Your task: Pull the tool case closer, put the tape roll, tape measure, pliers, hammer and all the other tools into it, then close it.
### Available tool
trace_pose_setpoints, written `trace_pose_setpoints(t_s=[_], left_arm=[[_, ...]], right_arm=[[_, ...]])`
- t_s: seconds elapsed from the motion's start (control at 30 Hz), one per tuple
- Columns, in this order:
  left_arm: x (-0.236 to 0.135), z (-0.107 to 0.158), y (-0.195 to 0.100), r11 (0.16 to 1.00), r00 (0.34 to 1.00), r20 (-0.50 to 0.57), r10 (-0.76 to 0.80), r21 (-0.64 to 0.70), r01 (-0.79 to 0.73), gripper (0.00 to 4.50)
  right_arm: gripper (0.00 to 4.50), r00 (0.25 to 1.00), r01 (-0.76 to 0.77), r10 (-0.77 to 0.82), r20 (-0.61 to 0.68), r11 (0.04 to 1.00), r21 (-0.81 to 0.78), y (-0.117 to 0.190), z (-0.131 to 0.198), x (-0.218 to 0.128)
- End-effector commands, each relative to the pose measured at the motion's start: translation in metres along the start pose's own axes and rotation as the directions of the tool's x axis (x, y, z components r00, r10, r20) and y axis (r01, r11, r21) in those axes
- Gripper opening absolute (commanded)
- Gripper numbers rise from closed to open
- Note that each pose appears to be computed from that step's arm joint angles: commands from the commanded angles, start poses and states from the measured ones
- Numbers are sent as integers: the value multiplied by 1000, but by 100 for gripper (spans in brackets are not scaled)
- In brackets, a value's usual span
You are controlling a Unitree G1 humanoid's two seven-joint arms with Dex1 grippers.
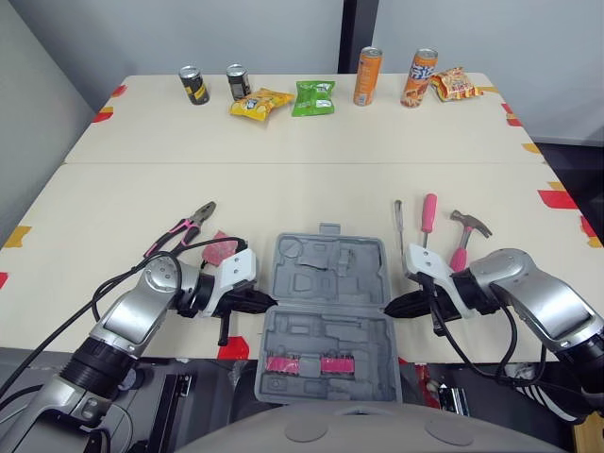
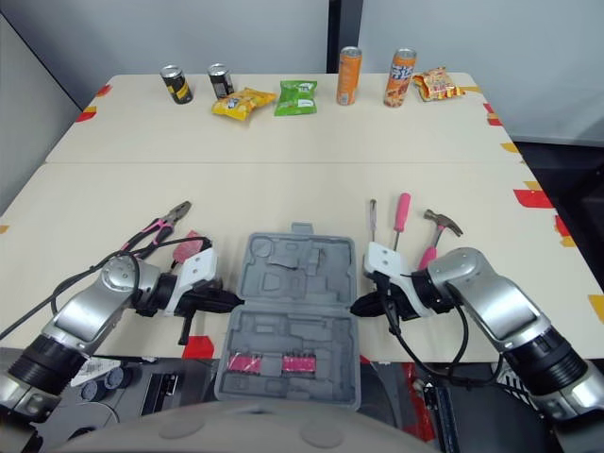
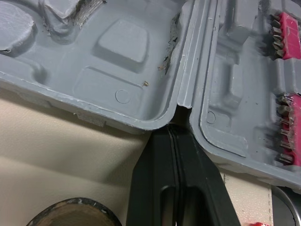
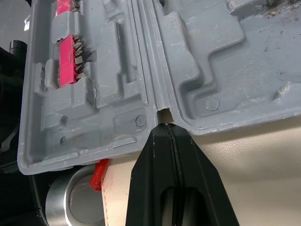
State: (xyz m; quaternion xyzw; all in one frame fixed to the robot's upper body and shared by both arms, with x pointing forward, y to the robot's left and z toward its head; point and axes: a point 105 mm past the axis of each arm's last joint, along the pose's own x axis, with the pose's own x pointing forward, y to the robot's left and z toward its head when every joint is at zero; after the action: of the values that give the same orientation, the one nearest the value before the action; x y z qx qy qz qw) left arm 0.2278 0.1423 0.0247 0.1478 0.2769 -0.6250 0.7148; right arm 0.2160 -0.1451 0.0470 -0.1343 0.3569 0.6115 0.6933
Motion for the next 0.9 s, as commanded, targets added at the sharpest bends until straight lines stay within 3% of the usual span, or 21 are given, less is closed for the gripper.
trace_pose_setpoints(t_s=[0.03,0.9], left_arm=[[5,-12,-10,998,998,-34,-50,-32,49,0],[5,-7,5,1000,1000,-12,13,-8,-13,0]], right_arm=[[4,1000,-20,20,11,1000,-11,5,2,4],[4,999,12,-12,30,1000,-10,-1,4,4]])
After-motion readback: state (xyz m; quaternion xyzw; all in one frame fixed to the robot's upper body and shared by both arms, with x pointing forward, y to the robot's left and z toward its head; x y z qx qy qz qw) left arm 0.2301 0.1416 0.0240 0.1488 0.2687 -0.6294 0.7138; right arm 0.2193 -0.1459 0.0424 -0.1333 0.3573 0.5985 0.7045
